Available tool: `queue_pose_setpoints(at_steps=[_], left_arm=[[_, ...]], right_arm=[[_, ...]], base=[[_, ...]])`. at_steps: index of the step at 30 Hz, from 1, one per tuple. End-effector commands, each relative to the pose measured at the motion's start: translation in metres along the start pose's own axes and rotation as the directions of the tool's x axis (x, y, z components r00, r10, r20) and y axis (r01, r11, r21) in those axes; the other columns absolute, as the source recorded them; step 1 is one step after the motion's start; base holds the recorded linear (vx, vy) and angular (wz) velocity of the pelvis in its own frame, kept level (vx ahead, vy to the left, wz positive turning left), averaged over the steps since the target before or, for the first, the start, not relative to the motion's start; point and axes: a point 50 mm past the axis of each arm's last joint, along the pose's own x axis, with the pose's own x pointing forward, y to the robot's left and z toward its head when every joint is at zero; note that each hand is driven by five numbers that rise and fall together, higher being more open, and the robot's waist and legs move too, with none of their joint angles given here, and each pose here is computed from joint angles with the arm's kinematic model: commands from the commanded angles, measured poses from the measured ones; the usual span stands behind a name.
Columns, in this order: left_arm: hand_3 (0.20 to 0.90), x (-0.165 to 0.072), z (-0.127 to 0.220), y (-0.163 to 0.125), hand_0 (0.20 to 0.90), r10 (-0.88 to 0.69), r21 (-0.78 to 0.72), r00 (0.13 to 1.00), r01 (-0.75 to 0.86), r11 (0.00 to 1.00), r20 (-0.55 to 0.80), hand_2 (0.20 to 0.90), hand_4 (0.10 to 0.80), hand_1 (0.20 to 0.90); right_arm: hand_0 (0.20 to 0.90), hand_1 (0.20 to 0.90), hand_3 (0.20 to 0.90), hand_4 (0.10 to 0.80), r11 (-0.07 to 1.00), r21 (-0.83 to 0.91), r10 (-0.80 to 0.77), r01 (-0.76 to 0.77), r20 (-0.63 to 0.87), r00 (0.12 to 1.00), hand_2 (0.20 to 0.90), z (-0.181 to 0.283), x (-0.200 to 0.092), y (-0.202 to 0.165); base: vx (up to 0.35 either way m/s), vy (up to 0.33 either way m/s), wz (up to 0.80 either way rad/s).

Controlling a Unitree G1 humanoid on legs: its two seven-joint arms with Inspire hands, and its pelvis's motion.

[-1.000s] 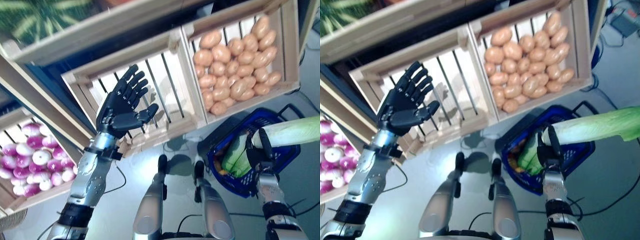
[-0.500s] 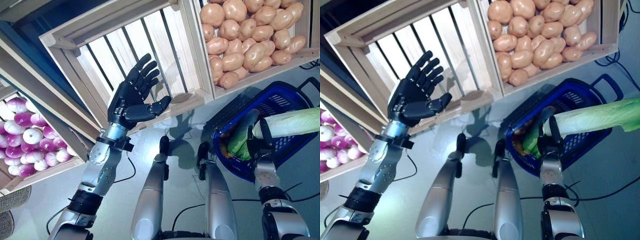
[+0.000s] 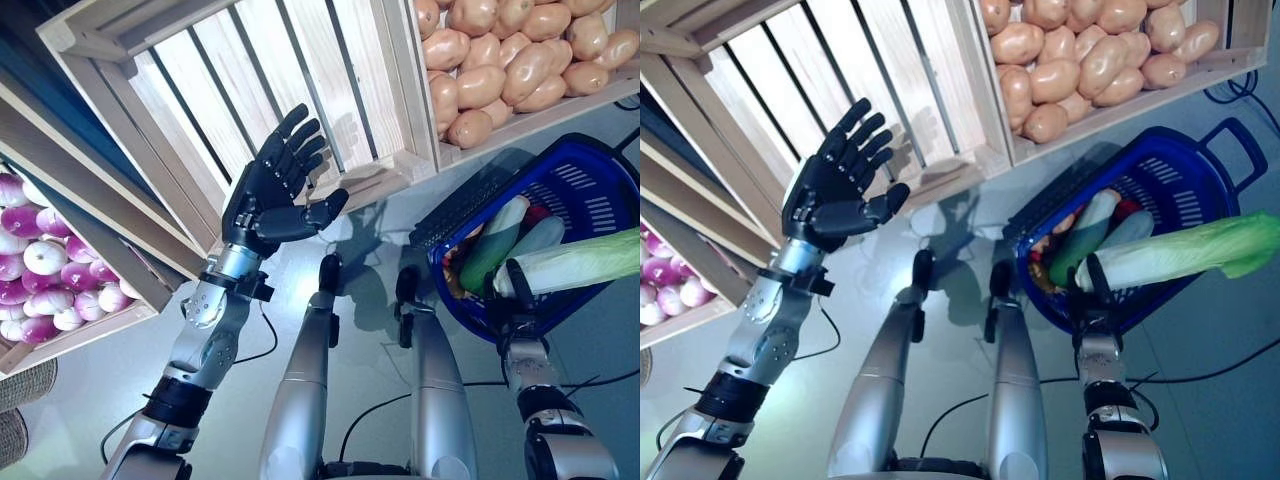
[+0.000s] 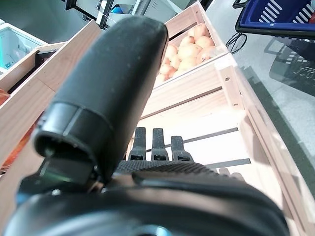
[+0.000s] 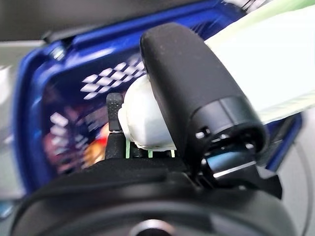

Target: Put vegetables into the basket

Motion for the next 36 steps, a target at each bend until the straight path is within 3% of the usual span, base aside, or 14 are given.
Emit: queue_pose_setpoints(at_steps=[1,8,17,18,19,20,27,36], left_arm=[[0.900,0.014,0.042,-0.027,0.900,-0.125,0.033,0.962,0.121,0.992,0.241,0.900,0.800,0.900],[0.900,0.016,0.038,-0.031,0.900,-0.165,0.017,0.965,0.165,0.986,0.203,0.900,0.800,0.900],[0.900,0.014,0.033,-0.032,0.900,-0.170,0.015,0.971,0.170,0.985,0.169,0.900,0.800,0.900],[0.900,0.014,0.033,-0.032,0.900,-0.176,0.015,0.970,0.176,0.984,0.167,0.900,0.800,0.900],[0.900,0.014,0.033,-0.031,0.900,-0.178,0.012,0.970,0.179,0.984,0.165,0.900,0.800,0.900],[0.900,0.014,0.032,-0.031,0.900,-0.179,-0.008,0.971,0.183,0.983,0.160,0.900,0.800,0.900],[0.900,0.013,0.030,-0.030,0.900,-0.176,-0.032,0.973,0.183,0.983,0.149,0.900,0.800,0.900],[0.900,0.013,0.032,-0.030,0.900,-0.161,-0.035,0.971,0.169,0.985,0.177,0.900,0.800,0.900]], right_arm=[[0.300,0.300,0.300,0.400,0.999,-0.044,-0.004,0.004,-0.019,1.000,0.300,0.007,0.000,0.002],[0.300,0.300,0.300,0.400,0.983,-0.137,-0.128,0.122,-0.038,0.991,0.300,0.010,0.003,-0.007],[0.300,0.300,0.300,0.400,0.981,-0.124,-0.155,0.152,-0.011,0.988,0.300,0.015,0.005,0.003],[0.495,0.495,0.495,0.530,0.976,-0.128,-0.178,0.174,-0.016,0.984,0.495,0.015,0.004,0.002],[0.618,0.618,0.618,0.612,0.973,-0.134,-0.192,0.188,-0.016,0.981,0.618,0.015,0.004,0.002],[0.900,0.900,0.900,0.800,0.964,-0.140,-0.228,0.224,-0.007,0.974,0.900,0.017,0.005,0.001],[0.900,0.900,0.900,0.800,0.928,-0.108,-0.342,0.357,0.136,0.930,0.900,0.036,0.004,0.005],[0.900,0.900,0.900,0.800,0.894,-0.155,-0.365,0.421,0.294,0.883,0.900,0.044,0.004,0.021]], base=[[0.041,-0.060,0.08],[0.054,-0.059,0.05],[0.023,-0.025,0.03],[0.000,0.000,0.00],[0.000,0.000,0.00],[0.000,0.000,0.00],[0.000,0.000,0.00],[0.002,0.005,-0.01]])
